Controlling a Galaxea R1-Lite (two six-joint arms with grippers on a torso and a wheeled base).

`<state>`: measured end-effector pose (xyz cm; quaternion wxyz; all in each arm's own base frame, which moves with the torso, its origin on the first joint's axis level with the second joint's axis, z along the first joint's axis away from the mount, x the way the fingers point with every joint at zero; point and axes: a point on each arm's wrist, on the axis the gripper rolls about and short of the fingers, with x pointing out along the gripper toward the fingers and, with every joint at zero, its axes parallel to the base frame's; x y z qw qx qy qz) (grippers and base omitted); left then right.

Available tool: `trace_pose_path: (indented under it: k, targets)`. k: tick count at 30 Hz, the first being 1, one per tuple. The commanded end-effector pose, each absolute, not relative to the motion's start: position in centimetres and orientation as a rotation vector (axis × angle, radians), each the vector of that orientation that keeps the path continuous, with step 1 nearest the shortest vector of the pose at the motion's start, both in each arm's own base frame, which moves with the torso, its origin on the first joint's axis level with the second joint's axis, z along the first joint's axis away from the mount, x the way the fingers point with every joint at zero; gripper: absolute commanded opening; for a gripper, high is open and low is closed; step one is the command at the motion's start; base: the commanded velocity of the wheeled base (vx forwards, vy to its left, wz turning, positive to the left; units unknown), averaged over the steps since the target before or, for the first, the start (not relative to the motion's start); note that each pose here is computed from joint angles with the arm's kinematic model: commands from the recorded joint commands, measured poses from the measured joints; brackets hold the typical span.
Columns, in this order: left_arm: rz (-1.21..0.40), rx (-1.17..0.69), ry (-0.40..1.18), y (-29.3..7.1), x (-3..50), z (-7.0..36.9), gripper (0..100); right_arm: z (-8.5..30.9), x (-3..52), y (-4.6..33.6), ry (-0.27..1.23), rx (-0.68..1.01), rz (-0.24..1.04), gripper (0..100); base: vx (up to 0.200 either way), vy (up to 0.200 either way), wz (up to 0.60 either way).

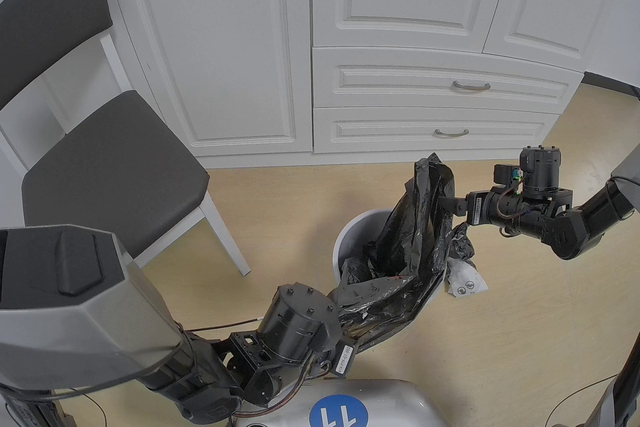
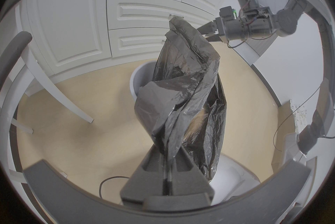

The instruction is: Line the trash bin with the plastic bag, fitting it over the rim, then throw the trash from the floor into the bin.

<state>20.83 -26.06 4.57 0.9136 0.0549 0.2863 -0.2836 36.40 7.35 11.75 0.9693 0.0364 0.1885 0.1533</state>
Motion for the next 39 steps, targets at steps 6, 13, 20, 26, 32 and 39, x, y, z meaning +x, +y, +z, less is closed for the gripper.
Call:
trace_pose_path:
  k: [6,13,20,26,32,39]
  targets:
    - [-0.603,0.137,0.61,-25.9,19.7,3.8,0,10.7,37.5,8.3,0.4,0.093,0.302,100,0.0,0.0,0.0]
    - [-0.603,0.126,0.596,-26.1,19.9,3.7,0,10.1,37.1,9.4,0.418,0.086,0.33,0,0.0,0.0,0.0]
    - [-0.545,0.111,0.603,-25.3,21.8,2.7,0,11.5,36.1,7.1,0.397,0.075,0.289,0,0.0,0.0,0.0]
    - [-0.434,0.011,0.512,-24.6,27.6,2.3,0,10.5,34.8,3.0,0.421,-0.142,0.226,0,0.0,0.0,0.0]
    - [-0.39,-0.028,0.46,-25.5,31.8,2.1,0,9.3,33.9,2.6,0.472,-0.179,0.229,0,0.0,0.0,0.0]
    - [-0.39,-0.038,0.443,-26.3,33.0,3.0,0,7.4,32.3,3.6,0.553,-0.181,0.269,0,0.0,0.0,0.0]
